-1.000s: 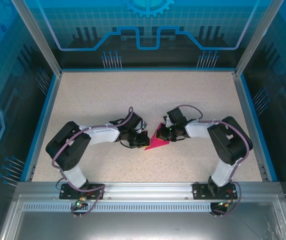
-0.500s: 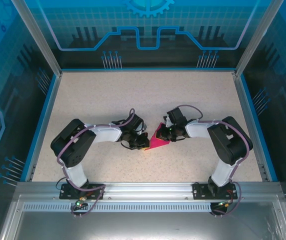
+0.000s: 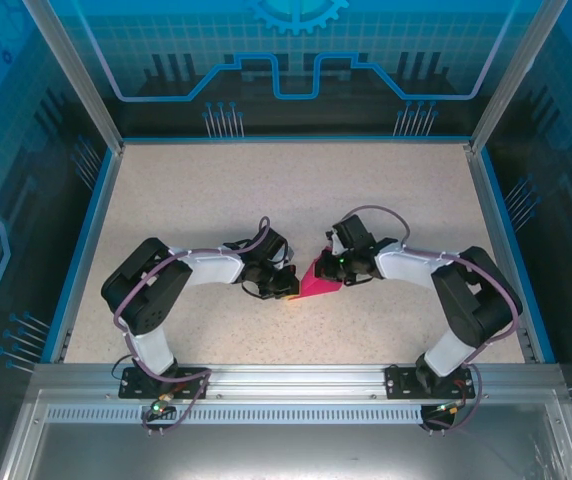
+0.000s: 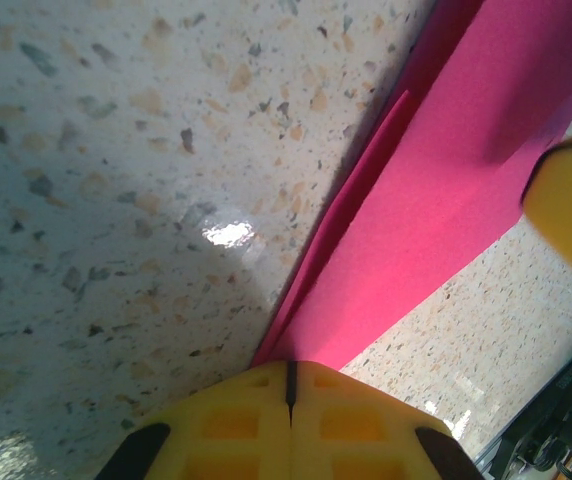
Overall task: Fold a paper plane with a square sheet of paper (pick it up from the middle)
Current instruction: Fourth fold the wing at the center of the table.
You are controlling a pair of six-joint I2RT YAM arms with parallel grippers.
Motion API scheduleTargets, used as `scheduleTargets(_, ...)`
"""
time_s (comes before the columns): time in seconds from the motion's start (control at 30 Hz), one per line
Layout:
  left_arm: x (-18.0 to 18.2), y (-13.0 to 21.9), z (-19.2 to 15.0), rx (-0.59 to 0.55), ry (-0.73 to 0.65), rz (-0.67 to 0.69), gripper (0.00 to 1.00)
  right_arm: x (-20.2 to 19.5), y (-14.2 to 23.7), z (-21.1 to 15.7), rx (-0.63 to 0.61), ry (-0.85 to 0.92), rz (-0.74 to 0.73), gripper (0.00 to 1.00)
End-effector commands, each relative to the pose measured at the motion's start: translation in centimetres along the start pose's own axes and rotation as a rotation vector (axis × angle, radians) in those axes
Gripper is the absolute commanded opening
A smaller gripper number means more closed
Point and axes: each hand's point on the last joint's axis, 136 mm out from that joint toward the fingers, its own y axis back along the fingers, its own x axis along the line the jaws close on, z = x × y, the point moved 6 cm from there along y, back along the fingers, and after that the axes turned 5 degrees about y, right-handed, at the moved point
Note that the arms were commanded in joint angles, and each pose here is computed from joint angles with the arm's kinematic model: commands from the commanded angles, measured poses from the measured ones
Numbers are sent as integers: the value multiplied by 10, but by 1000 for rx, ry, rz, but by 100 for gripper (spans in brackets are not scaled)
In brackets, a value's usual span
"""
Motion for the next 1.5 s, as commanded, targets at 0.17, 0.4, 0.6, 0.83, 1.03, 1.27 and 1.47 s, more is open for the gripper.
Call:
scheduleTargets(0.17,22,-4,-5,18,28,99,0,23,-24,-8,52,30,46,0)
scheduleTargets(0.4,23,-4,-4,14,39,105,0,14,-37,-20,77,0,17,0)
scheduleTargets(0.6,30,-2,-6,15,58,159,0,-19,-35,-22,68,-22,-54,0)
scheduleTargets(0.83,44,-7,-13,50,85,216,0,-80,-6,1,-29,-136,-106,0)
scheduleTargets(1.03,44,-8,-13,55,85,212,0,-81,21,19,-94,-151,-86,0)
scheduleTargets(1.27,38,-8,-9,55,72,198,0,-29,20,11,-86,-81,32,0)
scheduleTargets(1.47,38,-8,-8,55,78,210,0,8,-15,-1,1,-25,98,0)
